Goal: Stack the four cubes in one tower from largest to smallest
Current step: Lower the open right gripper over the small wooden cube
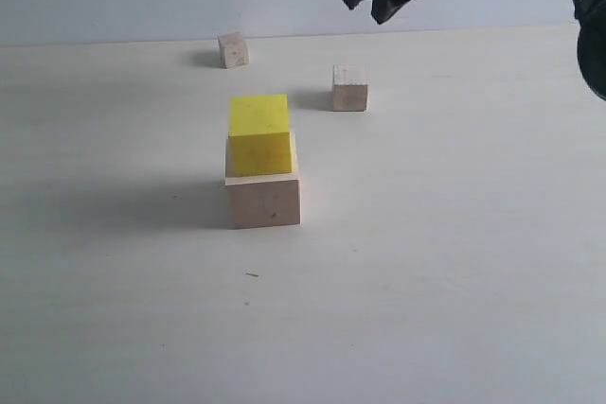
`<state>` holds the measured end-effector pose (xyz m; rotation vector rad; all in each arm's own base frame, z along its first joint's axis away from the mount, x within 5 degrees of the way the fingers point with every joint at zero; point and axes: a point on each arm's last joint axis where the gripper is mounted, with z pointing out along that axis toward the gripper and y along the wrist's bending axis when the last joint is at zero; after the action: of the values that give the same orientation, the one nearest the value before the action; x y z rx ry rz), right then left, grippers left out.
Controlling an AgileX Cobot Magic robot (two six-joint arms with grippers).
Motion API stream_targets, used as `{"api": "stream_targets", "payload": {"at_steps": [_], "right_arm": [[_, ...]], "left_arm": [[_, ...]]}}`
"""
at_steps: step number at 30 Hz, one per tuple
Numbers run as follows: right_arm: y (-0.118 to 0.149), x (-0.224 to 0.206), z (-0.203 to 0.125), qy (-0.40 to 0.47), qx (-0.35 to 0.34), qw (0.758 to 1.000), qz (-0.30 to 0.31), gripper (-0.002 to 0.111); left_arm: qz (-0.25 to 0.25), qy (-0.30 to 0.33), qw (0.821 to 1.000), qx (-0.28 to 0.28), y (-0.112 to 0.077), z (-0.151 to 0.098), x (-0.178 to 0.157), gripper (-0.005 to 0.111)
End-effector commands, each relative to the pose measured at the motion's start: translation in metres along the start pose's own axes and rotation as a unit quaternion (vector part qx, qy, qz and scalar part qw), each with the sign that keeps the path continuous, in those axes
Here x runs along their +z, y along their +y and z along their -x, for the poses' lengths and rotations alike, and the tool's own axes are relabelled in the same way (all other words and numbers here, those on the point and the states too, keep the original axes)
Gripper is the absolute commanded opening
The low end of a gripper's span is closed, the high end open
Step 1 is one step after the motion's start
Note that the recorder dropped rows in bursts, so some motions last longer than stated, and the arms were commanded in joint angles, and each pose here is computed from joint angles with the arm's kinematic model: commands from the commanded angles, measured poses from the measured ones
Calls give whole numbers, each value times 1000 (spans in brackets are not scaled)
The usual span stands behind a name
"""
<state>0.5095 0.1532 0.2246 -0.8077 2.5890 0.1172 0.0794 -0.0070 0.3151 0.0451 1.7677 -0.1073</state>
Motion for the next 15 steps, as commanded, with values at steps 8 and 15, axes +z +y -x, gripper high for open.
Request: {"api": "stream_targets", "payload": {"at_steps": [8, 15], "right_arm": [[21, 15, -25, 72, 111, 991, 35, 0], [52, 23, -25, 95, 146, 984, 32, 0]], "left_arm": [[-5, -18, 1000, -9, 0, -1, -7, 0], [-8, -18, 1000, -15, 0, -1, -7, 0]]}}
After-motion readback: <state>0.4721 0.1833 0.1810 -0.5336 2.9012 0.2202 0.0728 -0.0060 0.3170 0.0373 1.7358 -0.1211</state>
